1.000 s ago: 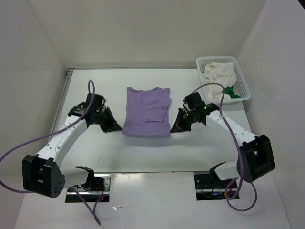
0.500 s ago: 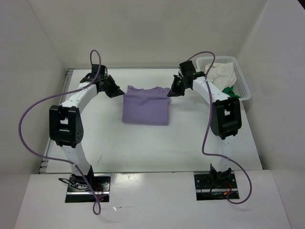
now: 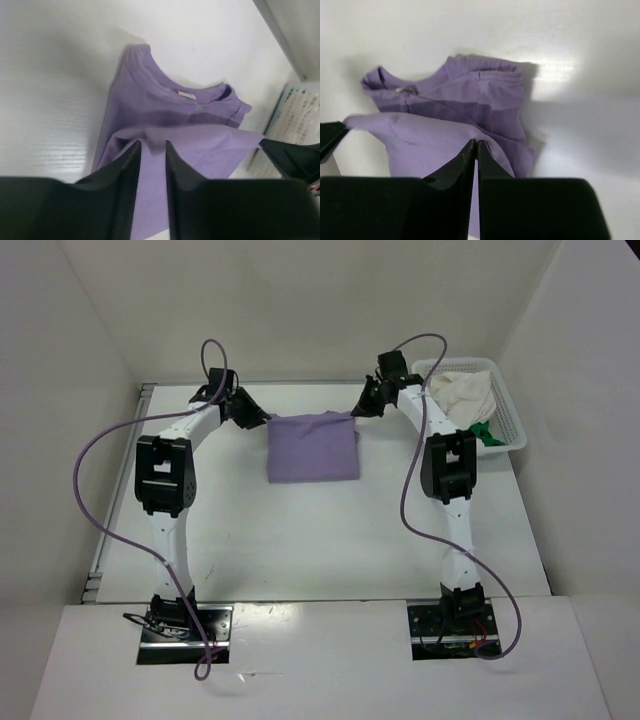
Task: Fold and stack the t-shirts
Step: Fold the long partially folded tshirt into a neat square, then smooth out wrinkles on the folded tshirt
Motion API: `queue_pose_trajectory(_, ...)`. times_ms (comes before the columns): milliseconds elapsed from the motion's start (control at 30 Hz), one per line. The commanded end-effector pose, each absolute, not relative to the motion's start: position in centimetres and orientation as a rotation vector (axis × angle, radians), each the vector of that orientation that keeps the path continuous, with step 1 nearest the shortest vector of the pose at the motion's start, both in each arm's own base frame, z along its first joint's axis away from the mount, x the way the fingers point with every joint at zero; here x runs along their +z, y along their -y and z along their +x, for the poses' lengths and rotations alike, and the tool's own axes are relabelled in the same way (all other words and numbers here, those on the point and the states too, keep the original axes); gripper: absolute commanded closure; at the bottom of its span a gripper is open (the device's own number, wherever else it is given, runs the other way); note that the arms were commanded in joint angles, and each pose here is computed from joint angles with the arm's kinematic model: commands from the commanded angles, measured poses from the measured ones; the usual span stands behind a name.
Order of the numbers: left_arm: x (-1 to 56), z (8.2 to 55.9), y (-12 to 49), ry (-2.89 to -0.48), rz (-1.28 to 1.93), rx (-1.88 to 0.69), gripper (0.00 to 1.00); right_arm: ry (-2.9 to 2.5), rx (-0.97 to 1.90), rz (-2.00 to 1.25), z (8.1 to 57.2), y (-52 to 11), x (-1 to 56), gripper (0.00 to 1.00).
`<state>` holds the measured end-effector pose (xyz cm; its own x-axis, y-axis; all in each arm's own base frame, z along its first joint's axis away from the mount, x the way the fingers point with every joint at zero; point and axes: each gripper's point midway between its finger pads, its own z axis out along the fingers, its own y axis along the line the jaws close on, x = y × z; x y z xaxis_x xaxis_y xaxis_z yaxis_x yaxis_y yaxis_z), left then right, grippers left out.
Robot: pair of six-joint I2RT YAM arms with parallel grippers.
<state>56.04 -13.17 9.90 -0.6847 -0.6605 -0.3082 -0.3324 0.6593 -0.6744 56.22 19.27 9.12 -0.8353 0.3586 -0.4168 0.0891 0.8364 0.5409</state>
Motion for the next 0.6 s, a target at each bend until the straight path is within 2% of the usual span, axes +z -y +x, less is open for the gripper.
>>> queue_pose_trajectory(0,11.4,58.4,12.7,-2.242,-0.773,-0.807,0.63,-2.438,0.722,0.338,58.8,-19.4,10.7,0.91)
queue_pose_trajectory(33,11.8,58.8,12.8,-2.223,-0.762,-0.814,0.55,-2.438,0.722,0.338,59.0,-19.4,10.8,0.82)
queue_pose_trajectory(67,13.1,58.8,12.6,-2.198,-0.754,-0.811,0.51,-2.416,0.746,0.335,59.2,-19.7,11.8,0.78)
queue_pose_trajectory(133,14.8,58.9,12.5,-2.155,-0.736,-0.815,0.47,-2.393,0.768,0.319,59.3,-19.9,13.1,0.67)
queue_pose_trajectory(233,17.8,58.3,12.0,-2.09,-0.708,-0.833,0.47,-2.344,0.779,0.278,59.2,-20.4,16.2,0.59)
queue_pose_trajectory(267,18.6,57.4,13.5,-2.093,-0.672,-0.86,0.49,-2.369,0.764,0.262,58.4,-20.9,15.9,0.58)
queue_pose_trajectory(333,16.6,55.2,15.6,-2.172,-0.631,-0.882,0.51,-2.359,0.757,0.234,57.2,-21.4,17.2,0.57)
queue_pose_trajectory(367,16.6,54.3,16.8,-2.181,-0.601,-0.907,0.51,-2.385,0.751,0.22,56.3,-22.3,15.3,0.57)
queue_pose_trajectory(400,15.3,53.0,19.1,-2.224,-0.562,-0.933,0.51,-2.352,0.765,0.197,55.5,-22.8,16.9,0.57)
queue_pose_trajectory(433,13.2,51.7,20.0,-2.27,-0.555,-0.941,0.51,-2.398,0.806,0.195,54.0,-23.6,14.9,0.63)
queue_pose_trajectory(467,12.4,50.7,21.4,-2.294,-0.528,-0.951,0.51,-2.385,0.843,0.159,53.8,-24.8,14.8,0.77)
queue_pose_trajectory(567,9.6,49.0,22.2,-2.362,-0.541,-0.989,0.51,-2.416,0.922,0.111,53.9,-26.7,13.8,0.96)
